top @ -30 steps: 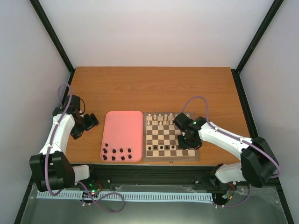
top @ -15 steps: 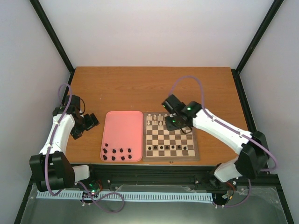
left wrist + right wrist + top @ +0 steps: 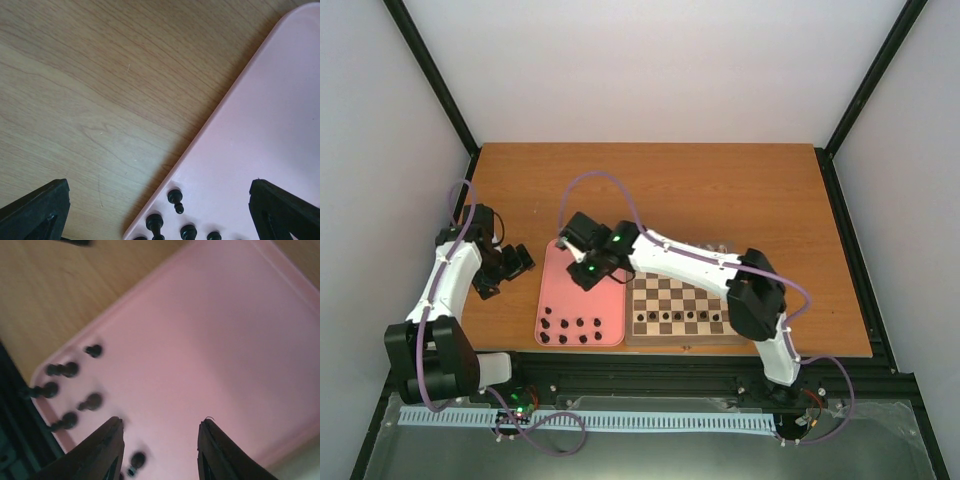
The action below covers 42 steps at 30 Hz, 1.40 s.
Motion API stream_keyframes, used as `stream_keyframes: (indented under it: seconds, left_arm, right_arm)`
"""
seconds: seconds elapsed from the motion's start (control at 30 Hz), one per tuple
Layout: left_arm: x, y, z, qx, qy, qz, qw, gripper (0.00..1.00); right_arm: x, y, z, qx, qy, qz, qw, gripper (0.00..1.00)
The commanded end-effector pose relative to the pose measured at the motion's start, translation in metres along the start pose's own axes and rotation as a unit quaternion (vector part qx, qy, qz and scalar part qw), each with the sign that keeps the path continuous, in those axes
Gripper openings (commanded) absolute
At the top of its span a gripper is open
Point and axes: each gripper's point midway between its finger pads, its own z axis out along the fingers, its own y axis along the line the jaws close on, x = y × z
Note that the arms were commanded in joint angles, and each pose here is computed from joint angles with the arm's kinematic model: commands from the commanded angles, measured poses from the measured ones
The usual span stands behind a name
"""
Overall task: Set up the chess pieces on the board
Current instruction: Pick up the chess piece from the storage box.
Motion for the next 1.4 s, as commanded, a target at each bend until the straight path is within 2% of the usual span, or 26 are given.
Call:
stream_keyframes:
  seconds: [0.0, 0.27, 0.5, 0.7, 0.83, 0.97, 1.13, 1.37]
  left_arm:
    - [-0.008, -0.007, -0.004, 0.017, -0.008, -0.002, 1.0, 1.0]
    - [-0.007, 0.003, -0.003, -0.007, -0.013, -0.011, 1.0, 1.0]
    - [-0.004, 0.014, 0.01, -0.035, -0.004, -0.029, 0.999, 1.0]
    - [-0.009, 0.037, 0.027, -0.109, 0.002, -0.069, 0.992, 1.0]
    - [-0.011, 0.038, 0.041, -0.095, 0.025, -0.094, 0.991, 1.0]
    - [-0.021, 0.045, 0.041, -0.086, 0.02, -0.118, 0.989, 1.0]
    - [-0.029, 0.067, 0.043, -0.087, 0.026, -0.153, 0.984, 1.0]
    - [-0.026, 0.066, 0.045, -0.068, 0.028, -0.17, 0.983, 1.0]
  right_arm:
    - [-0.022, 0.055, 0.015, -0.062, -0.024, -0.099, 0.993, 0.42]
    - [-0.02, 0.077, 0.066, -0.091, -0.003, -0.105, 0.99, 0.41]
    - [-0.017, 0.084, 0.084, -0.115, 0.006, -0.096, 0.989, 0.38]
    - [-0.017, 0.086, 0.09, -0.121, 0.005, -0.085, 0.989, 0.32]
    - [-0.024, 0.075, 0.071, -0.091, -0.024, -0.079, 0.992, 0.32]
    - [-0.028, 0.07, 0.06, -0.078, -0.041, -0.078, 0.993, 0.32]
    - [-0.023, 0.078, 0.068, -0.1, -0.02, -0.086, 0.991, 0.32]
    - [-0.013, 0.088, 0.097, -0.126, 0.024, -0.09, 0.988, 0.33]
